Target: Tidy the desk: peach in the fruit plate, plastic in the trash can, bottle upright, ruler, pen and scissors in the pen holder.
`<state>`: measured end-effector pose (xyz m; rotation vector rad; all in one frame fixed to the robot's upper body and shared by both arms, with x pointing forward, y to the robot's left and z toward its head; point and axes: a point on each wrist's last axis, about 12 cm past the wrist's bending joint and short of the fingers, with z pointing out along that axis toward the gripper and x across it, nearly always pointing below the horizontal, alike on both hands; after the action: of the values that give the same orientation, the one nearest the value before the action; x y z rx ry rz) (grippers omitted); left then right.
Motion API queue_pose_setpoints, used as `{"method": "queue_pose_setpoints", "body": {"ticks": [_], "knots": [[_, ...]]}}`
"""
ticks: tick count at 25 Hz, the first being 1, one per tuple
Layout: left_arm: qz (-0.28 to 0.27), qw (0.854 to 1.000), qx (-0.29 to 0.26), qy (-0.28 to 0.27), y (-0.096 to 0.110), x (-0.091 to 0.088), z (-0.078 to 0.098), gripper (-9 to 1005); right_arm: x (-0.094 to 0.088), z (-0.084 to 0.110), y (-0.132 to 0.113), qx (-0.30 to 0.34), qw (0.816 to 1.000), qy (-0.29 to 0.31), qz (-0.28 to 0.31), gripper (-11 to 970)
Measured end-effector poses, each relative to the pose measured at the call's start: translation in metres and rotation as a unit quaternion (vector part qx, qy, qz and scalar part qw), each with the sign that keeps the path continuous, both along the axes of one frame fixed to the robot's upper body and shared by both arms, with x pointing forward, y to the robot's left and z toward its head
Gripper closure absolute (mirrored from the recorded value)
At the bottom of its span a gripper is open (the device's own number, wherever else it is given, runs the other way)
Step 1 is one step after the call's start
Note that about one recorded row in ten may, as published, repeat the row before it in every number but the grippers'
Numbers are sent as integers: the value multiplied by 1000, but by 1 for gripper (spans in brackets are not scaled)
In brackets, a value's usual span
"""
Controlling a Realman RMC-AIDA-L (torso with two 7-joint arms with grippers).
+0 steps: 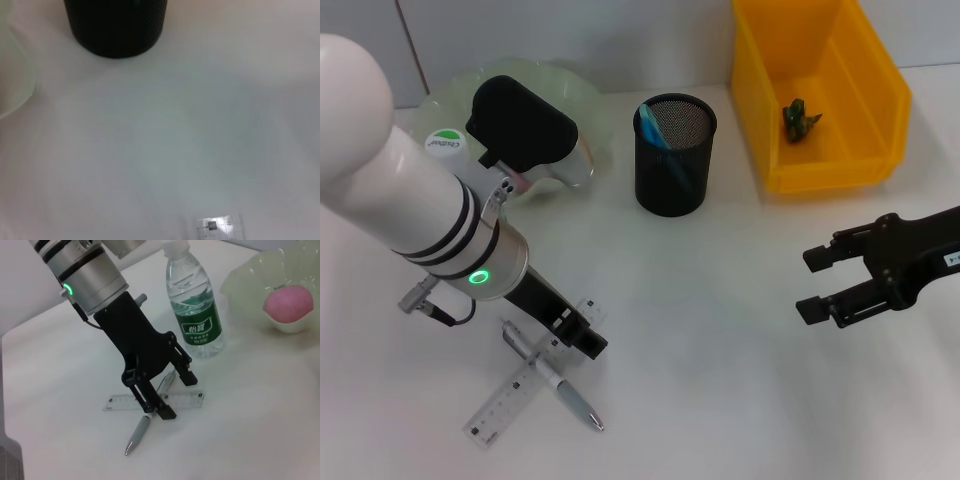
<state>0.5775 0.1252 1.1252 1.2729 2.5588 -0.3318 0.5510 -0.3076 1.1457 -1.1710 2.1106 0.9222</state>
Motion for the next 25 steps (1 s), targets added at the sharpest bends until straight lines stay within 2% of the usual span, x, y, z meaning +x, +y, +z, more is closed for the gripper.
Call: {"method": "queue_pose_setpoints", "body": {"ticks": [25], "knots": [[-11, 1000, 7, -8, -3, -2, -8, 353, -1, -2, 3, 5, 1000, 3, 1, 169]]}}
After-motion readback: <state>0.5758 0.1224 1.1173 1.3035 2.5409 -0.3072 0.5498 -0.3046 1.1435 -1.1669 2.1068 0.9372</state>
